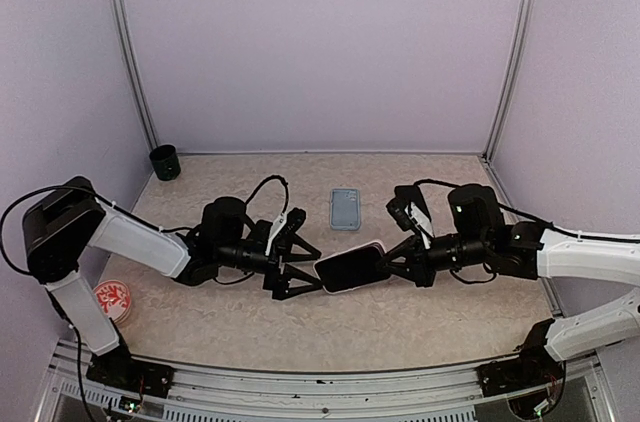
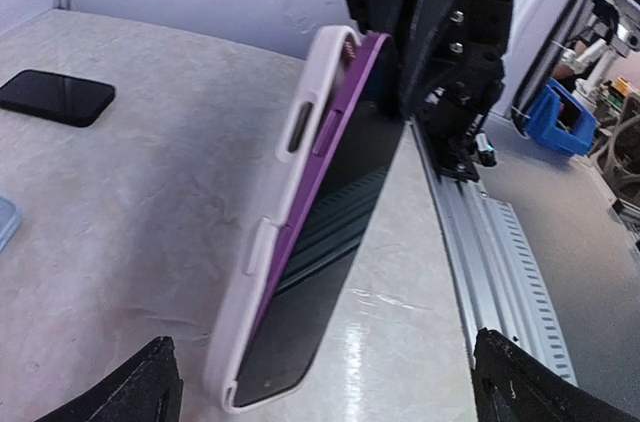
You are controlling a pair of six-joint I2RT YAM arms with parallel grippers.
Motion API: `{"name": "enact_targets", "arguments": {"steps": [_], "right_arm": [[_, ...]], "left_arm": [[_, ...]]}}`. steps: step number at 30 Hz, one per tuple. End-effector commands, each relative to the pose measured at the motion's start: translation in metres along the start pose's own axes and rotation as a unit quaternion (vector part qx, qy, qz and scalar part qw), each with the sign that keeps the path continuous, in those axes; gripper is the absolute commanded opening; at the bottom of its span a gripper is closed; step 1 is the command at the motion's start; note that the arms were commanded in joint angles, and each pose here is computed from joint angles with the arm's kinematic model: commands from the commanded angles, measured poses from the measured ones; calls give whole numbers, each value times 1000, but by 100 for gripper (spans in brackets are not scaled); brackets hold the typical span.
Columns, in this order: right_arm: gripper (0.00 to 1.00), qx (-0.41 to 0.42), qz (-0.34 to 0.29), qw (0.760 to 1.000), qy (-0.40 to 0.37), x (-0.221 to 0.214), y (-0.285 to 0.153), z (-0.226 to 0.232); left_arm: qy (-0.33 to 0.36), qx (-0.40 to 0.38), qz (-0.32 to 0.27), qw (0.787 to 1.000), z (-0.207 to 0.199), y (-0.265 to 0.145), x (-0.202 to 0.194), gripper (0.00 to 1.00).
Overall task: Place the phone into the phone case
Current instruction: Pass from the right arm to the left
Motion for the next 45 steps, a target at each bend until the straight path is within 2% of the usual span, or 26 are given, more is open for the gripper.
{"name": "enact_targets", "arguments": {"steps": [1, 9, 14, 16, 20, 26, 28, 33, 40, 45], "right_arm": [[0, 33, -63, 994, -77, 27, -17, 23], [0, 96, -51, 989, -102, 28, -23, 49], [0, 105, -60, 987, -109, 33, -27, 55], [0, 109, -65, 986, -113, 35, -28, 57], [0, 110, -68, 985, -116, 39, -29, 59], [0, 109, -73, 984, -121, 43, -30, 61], [0, 107, -75, 984, -123, 45, -31, 61], [0, 97, -77, 984, -125, 48, -32, 59], [1, 69, -71, 988, -122, 50, -34, 53], [19, 40, -48, 992, -110, 48, -42, 48]], "left_arm": [[37, -81, -13, 996, -33, -1, 17, 99], [45, -100, -13, 994, -42, 2, 24, 98], [42, -117, -3, 992, -47, 7, 25, 87], [38, -127, 0, 991, -48, 9, 23, 78], [28, -139, 12, 990, -48, 15, 20, 50], [16, -151, 21, 988, -47, 20, 17, 26], [15, -151, 22, 988, -47, 21, 17, 21], [12, -149, 25, 988, -46, 23, 16, 0], [11, -138, 25, 990, -43, 23, 14, 0], [10, -130, 17, 991, -39, 19, 14, 0]]}}
Point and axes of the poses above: each gripper's point midway between its finger pads, its own y axis out along the fingers, its own z axis along the line the jaws close on, x = y × z, the point moved 3 cm from there along -y, back along the fingers, and after that the axes turned 2 degrees about -y, right-handed, at the moved point
